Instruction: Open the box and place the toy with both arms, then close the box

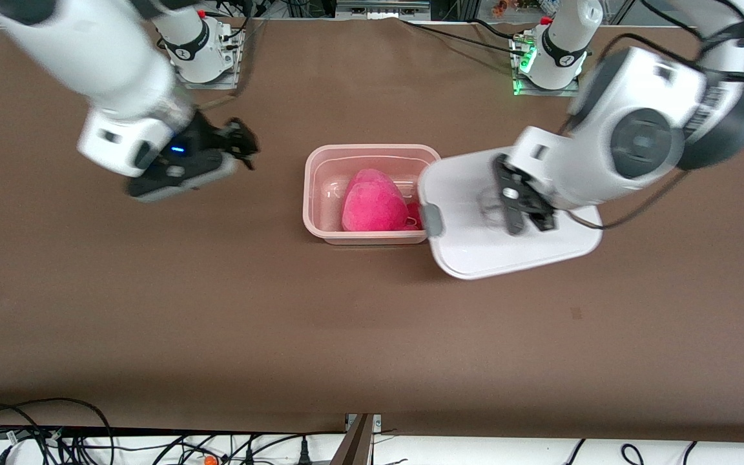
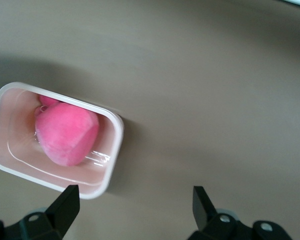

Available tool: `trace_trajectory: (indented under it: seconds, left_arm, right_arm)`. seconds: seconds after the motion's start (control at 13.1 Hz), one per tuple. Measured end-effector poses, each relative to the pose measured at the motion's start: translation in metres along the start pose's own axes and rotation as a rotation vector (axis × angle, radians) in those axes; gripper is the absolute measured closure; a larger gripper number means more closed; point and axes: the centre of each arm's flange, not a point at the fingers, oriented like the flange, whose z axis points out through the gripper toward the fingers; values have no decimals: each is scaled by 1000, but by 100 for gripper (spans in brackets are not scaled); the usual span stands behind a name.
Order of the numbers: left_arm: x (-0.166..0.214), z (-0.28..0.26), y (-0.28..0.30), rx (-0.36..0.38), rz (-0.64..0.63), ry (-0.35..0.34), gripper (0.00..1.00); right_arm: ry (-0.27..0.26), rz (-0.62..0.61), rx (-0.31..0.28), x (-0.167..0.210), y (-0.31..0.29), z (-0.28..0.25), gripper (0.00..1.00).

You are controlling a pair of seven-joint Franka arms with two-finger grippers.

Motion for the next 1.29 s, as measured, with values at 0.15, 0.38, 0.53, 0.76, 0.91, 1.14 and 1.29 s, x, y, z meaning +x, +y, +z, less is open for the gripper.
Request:
trace_trajectory:
  seconds: [0.15,0.38,0.53,0.76,0.91,1.14,1.29]
  left_arm:
    - [59,19,41,-7,12,-35,93]
    - [134,59,87,7,80,-44,93]
    - [176,90,99,52,138,-5,93]
    - [208,117,110,93,188,28,93]
    - [214,119,117,111,211,18,93]
    - [220,121,125,148,243,-14,93]
    - [221,127,127,145,248,-25,93]
  right_arm:
    - [-9,90,26,-26,60,-15,0]
    - [-26,165,15,-61,114,-21,0]
    - [-38,189,-10,-72,132,-20,0]
    - [-80,203,-33,-77,141,-9,0]
    - [-100,203,-44,-78,141,-5,0]
    - [-110,202,-48,-80,141,-4,0]
    - [-112,200,-48,-80,140,-4,0]
